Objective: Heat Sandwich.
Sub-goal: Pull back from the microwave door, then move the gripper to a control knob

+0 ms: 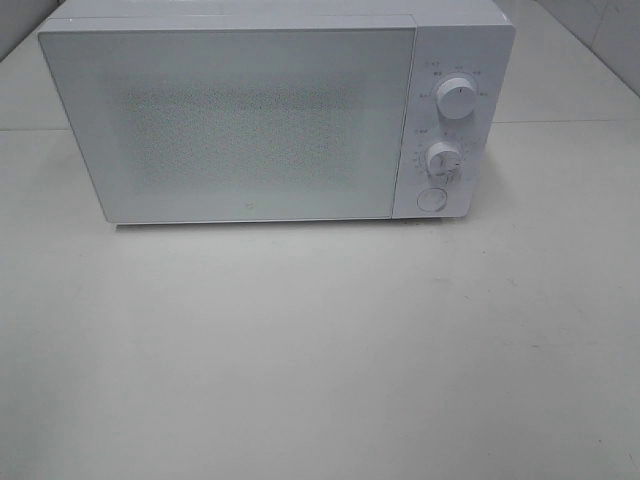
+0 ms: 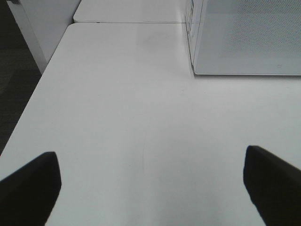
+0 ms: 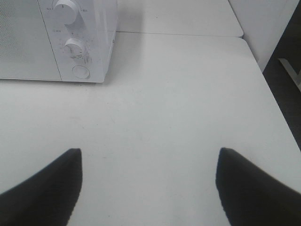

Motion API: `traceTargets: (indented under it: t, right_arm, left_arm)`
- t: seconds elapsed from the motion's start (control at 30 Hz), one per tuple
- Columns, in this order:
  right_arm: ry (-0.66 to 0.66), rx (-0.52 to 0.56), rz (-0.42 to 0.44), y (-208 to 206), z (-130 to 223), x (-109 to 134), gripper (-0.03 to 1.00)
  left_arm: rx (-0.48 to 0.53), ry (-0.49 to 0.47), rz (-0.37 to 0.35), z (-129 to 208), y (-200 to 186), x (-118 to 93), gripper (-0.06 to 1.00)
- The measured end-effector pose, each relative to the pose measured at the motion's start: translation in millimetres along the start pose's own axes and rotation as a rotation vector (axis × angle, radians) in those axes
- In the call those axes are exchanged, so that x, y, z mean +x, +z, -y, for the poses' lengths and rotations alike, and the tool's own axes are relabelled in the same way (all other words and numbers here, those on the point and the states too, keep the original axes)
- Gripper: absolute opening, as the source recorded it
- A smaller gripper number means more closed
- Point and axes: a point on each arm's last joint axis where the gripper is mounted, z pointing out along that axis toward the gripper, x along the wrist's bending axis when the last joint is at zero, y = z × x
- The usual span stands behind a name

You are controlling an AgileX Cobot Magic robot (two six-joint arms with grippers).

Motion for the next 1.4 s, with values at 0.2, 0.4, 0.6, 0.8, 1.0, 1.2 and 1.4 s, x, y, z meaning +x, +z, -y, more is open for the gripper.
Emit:
traceTargets:
  t: [0.2,0.4,0.6,0.8,1.0,1.2,1.4]
  right_arm:
    - [-0.005,0.036,-0.002,14,-11,1,0.76]
    - [-0.010,0.048,-0.005,27,-21,2,0.76]
    - [-0.015,0.047,-0.010,44,-33,3,0.76]
    - [-0.018,0.053,-0.014,60,-42,4,0.76]
    - [-0.022,0.055,-0.018,77,-50,6,0.76]
    - [-0.024,0.050,-0.023,92,-56,7,0.76]
    - [-0.027,0.043,-0.028,111,-62,9,0.76]
  left_arm:
    - [0.000,0.000,0.000,0,0,0,0.99]
    - [0.000,0.000,0.000,0,0,0,0.99]
    - [0.000,0.000,0.000,0,0,0,0.99]
    - [0.000,0.000,0.000,0,0,0,0.99]
    - [0.000,0.000,0.000,0,0,0,0.99]
    - [0.000,0.000,0.000,0,0,0,0.99]
    - [0.000,0.000,0.000,0,0,0,0.99]
